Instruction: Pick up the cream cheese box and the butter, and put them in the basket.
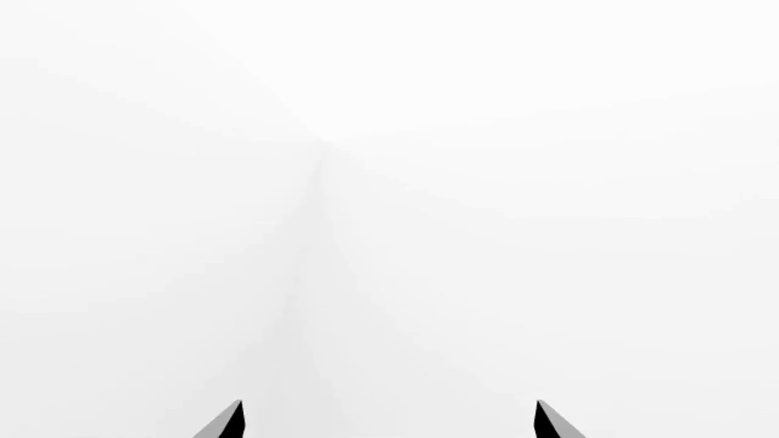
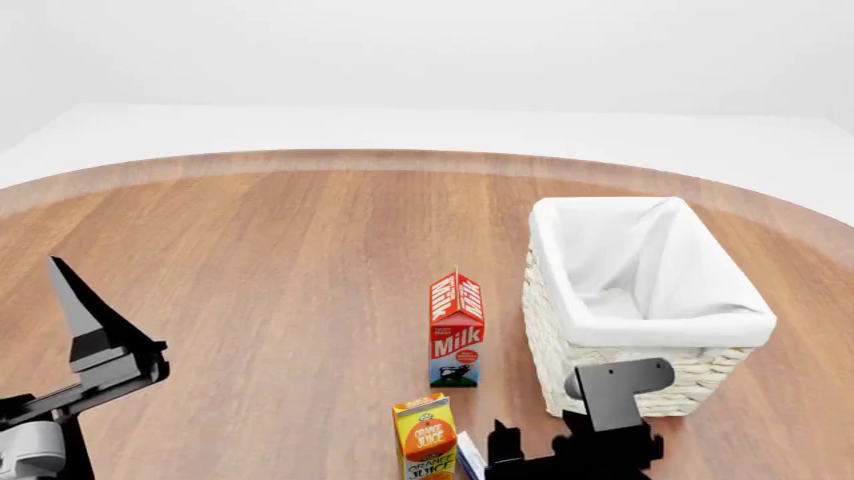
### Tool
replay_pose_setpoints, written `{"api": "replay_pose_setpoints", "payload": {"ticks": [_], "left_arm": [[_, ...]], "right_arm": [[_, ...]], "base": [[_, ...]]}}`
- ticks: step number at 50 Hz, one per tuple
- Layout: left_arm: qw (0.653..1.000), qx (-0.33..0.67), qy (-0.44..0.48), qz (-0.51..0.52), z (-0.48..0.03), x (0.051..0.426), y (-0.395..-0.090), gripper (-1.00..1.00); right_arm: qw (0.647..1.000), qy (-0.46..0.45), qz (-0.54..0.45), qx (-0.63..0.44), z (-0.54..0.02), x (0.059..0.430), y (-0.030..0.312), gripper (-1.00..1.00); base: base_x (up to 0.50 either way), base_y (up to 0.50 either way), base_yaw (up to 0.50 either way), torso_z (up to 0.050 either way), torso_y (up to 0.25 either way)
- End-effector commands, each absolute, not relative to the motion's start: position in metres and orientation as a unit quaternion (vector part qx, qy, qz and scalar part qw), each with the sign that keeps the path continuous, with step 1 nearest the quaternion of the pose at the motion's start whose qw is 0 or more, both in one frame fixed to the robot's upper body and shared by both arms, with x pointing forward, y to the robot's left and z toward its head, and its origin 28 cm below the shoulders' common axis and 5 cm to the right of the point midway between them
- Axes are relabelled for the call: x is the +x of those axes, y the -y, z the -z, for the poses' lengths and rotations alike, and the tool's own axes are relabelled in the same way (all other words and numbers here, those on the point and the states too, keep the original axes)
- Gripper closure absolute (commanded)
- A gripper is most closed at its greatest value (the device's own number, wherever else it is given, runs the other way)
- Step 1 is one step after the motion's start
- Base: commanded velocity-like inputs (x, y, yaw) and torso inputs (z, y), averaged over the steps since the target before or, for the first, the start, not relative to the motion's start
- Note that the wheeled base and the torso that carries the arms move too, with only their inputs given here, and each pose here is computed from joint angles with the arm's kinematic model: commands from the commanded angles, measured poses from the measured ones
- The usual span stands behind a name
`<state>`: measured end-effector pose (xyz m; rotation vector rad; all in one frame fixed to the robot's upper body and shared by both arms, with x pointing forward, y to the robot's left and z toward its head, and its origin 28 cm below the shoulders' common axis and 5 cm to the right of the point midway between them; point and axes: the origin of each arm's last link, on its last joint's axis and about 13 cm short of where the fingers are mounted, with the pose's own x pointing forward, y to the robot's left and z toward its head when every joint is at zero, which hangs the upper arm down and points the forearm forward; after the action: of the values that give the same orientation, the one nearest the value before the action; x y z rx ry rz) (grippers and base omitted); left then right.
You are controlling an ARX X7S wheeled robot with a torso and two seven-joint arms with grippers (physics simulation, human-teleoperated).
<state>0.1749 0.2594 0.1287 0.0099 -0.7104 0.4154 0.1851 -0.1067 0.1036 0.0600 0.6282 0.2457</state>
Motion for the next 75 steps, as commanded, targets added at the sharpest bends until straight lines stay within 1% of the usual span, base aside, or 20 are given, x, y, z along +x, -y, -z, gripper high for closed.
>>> {"api": "replay_pose_setpoints", "payload": {"ticks": [1,33,50,75], "left_arm": [[0.917,0.010,0.343,-0.205,-0.128,0.174,-0.261,-1.00],[0.918,0.010,0.341,-0.202,-0.127,0.175,-0.261,-1.00],[0.919,0.005,0.339,-0.202,-0.127,0.176,-0.261,-1.00],[0.919,0.005,0.338,-0.201,-0.127,0.176,-0.261,-1.00]], "right_arm": [[0.943,-0.311,-0.117,0.039,-0.096,0.184,0.109,-1.00],[0.936,-0.330,-0.120,0.022,-0.080,0.184,0.107,-1.00],[0.929,-0.343,-0.140,-0.013,-0.068,0.181,0.101,-1.00],[0.929,-0.339,-0.147,-0.031,-0.059,0.192,0.094,-1.00]], "base": [[0.00,0.00,0.00,0.000,0.000],[0.00,0.00,0.00,0.000,0.000],[0.00,0.00,0.00,0.000,0.000],[0.00,0.00,0.00,0.000,0.000]]}}
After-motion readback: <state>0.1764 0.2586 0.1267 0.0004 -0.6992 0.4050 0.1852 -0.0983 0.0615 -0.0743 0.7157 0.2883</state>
